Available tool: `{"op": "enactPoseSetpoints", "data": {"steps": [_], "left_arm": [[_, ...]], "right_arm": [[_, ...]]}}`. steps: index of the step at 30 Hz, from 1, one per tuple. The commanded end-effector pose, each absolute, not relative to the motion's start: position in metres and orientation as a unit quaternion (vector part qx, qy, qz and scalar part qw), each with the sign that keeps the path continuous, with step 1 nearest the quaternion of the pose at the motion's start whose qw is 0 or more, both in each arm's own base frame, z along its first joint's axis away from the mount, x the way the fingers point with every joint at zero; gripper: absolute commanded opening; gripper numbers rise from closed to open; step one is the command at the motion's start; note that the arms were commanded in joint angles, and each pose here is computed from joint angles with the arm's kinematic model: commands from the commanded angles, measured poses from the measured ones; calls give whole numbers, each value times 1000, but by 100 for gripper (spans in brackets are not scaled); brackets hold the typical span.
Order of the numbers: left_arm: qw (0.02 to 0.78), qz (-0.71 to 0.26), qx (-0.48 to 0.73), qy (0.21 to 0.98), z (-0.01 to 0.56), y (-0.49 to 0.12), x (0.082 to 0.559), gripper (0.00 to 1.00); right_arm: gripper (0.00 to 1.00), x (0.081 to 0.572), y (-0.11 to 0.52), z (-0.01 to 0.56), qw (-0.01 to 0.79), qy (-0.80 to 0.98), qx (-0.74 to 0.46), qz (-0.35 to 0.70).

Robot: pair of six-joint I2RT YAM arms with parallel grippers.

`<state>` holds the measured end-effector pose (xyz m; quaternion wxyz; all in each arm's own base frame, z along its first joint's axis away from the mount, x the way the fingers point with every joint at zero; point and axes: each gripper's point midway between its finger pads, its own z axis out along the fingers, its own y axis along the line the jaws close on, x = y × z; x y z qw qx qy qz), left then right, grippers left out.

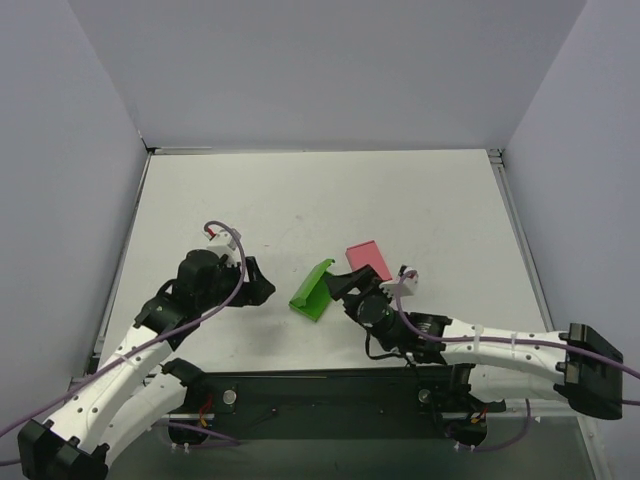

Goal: Fold the paper box

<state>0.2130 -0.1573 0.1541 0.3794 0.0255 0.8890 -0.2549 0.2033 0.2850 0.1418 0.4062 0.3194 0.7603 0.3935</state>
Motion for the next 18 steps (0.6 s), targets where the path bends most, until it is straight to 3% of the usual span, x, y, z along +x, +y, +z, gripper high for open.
{"op": "enactPoseSetpoints", "data": {"steps": [1, 2, 9, 18], "left_arm": [[379, -339, -21, 861, 158, -175, 206, 80], [377, -336, -23, 863, 152, -174, 205, 77], [320, -341, -40, 883, 96, -179, 188, 73], [330, -374, -72, 864, 77, -209, 184, 72]], "right_arm": [[75, 233, 232, 136, 449, 809, 227, 303], [75, 228, 243, 135, 409, 833, 180, 325], [77, 287, 256, 155, 353, 873, 47, 332], [77, 336, 284, 120, 316, 894, 43, 315]]}}
